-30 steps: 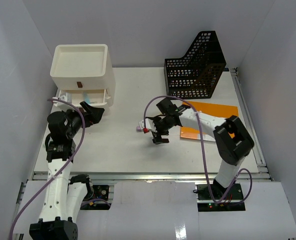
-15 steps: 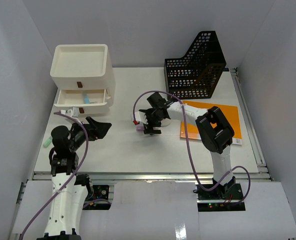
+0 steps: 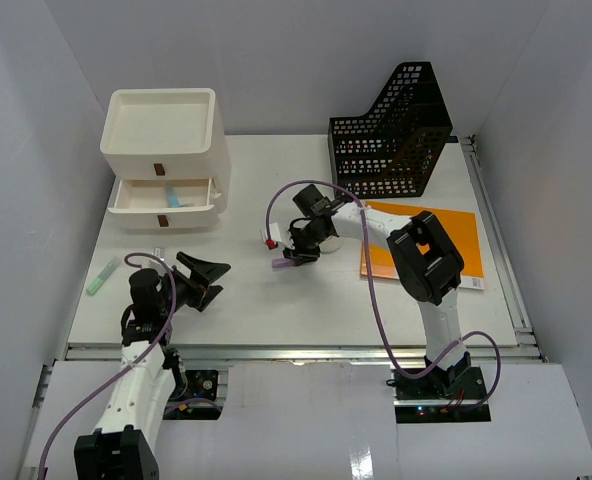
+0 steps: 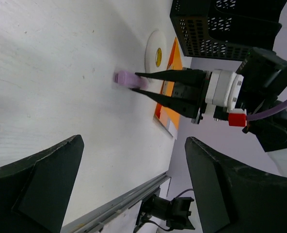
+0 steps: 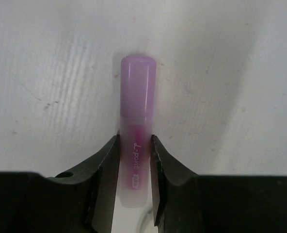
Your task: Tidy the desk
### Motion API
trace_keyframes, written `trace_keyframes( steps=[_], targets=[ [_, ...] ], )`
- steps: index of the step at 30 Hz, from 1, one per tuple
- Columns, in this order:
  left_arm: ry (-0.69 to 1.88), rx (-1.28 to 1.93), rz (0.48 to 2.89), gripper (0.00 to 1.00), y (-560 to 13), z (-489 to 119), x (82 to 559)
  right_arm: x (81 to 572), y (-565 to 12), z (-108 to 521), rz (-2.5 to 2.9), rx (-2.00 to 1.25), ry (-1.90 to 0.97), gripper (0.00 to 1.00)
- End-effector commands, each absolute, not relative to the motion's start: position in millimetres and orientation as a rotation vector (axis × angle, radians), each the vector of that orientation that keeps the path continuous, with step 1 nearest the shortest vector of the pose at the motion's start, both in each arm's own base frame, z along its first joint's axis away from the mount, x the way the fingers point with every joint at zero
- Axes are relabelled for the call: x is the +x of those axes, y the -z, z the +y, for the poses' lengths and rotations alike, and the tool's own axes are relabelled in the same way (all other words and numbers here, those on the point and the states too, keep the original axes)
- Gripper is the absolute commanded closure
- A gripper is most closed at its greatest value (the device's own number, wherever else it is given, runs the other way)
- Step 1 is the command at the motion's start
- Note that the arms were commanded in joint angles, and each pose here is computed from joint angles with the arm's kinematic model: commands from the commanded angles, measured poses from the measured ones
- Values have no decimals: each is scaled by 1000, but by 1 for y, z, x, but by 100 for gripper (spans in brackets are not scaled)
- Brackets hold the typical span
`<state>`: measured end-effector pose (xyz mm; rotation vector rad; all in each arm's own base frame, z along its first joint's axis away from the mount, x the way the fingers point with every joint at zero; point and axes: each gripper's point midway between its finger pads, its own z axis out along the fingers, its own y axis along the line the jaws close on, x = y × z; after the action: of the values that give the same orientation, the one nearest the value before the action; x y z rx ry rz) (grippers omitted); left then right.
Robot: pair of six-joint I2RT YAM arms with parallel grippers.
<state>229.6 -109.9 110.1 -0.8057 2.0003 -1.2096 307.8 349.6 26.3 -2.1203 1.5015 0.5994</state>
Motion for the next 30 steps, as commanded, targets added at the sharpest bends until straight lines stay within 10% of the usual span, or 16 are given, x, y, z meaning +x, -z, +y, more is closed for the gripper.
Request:
trace_keyframes(
  steps=[1, 22, 30],
  targets=[
    [1368, -886, 1903, 4, -124, -123, 240, 263, -45, 347, 1562, -2061, -852, 83],
    [1445, -810, 1911, 8, -138, -221, 290, 247, -121, 376, 1600, -1767, -968, 87],
    [1373, -830, 1903, 42, -133, -228, 302, 263, -137, 384, 1770, -1512, -959, 92]
  ],
)
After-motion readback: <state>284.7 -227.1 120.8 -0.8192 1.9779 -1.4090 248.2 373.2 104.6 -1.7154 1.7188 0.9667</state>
